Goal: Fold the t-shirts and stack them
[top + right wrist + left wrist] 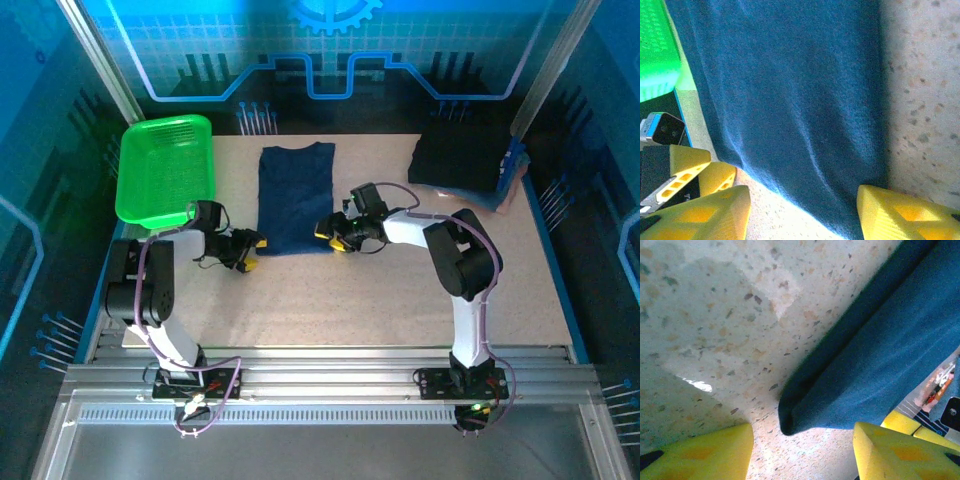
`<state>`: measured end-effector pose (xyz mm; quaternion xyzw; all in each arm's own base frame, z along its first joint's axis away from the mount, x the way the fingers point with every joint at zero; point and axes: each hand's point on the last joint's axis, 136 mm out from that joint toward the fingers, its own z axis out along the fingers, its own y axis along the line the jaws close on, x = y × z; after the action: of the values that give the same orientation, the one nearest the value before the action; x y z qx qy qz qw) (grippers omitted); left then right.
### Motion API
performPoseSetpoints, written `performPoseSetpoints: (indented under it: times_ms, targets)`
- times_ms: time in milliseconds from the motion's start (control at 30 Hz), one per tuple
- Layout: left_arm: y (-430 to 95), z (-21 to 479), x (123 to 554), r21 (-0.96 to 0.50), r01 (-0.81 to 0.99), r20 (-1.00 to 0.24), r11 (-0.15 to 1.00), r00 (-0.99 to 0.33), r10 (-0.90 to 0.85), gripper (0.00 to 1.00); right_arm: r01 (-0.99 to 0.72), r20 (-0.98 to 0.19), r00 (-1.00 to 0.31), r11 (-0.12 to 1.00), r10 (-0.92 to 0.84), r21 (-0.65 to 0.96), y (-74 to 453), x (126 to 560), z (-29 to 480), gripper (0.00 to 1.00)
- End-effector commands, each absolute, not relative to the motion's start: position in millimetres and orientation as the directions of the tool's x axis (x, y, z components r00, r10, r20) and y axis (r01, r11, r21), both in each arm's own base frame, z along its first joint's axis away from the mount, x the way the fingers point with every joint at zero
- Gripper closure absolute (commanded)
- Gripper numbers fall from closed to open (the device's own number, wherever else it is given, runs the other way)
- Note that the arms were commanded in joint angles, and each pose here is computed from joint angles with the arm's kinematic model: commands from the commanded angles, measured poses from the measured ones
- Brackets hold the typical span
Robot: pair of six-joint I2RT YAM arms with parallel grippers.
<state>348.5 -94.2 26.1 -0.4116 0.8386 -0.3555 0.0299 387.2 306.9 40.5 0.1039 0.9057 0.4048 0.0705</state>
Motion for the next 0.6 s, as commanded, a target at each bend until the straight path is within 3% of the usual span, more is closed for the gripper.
performPoseSetpoints:
  times_ms: [0, 100, 233, 367, 433, 567]
  targets:
    - [-110.6, 24.2, 381.0, -0.692, -0.566, 0.144, 0.447, -0.715, -0.684, 0.46, 0.133, -0.033, -0.975, 0.692, 0.22, 0.71, 303.3, 378.6, 41.6, 0.37]
    - [-119.1, 20.6, 384.5, -0.693, -0.563, 0.15, 0.449, -0.723, -0.674, 0.49, 0.112, -0.039, -0.982, 0.731, 0.186, 0.673, 299.0, 373.0, 46.8, 0.34]
    - [-130.0, 10.7, 386.5, -0.676, -0.57, 0.168, 0.466, -0.735, -0.657, 0.6, 0.12, -0.001, -0.988, 0.761, 0.156, 0.638, 300.8, 366.0, 33.6, 0.34]
    - [-132.9, 6.4, 386.3, -0.669, -0.574, 0.171, 0.472, -0.737, -0.654, 0.71, 0.148, 0.035, -0.986, 0.763, 0.162, 0.629, 309.1, 365.8, 15.4, 0.42]
    - [-134.7, 4.9, 386.2, -0.662, -0.574, 0.173, 0.482, -0.743, -0.647, 0.76, 0.155, 0.053, -0.986, 0.761, 0.157, 0.63, 316.3, 368.5, 10.2, 0.55]
    - [-135.8, 9.7, 390.0, -0.657, -0.562, 0.153, 0.503, -0.752, -0.641, 0.96, 0.153, 0.044, -0.986, 0.765, 0.161, 0.625, 319.8, 373.9, 17.3, 0.93]
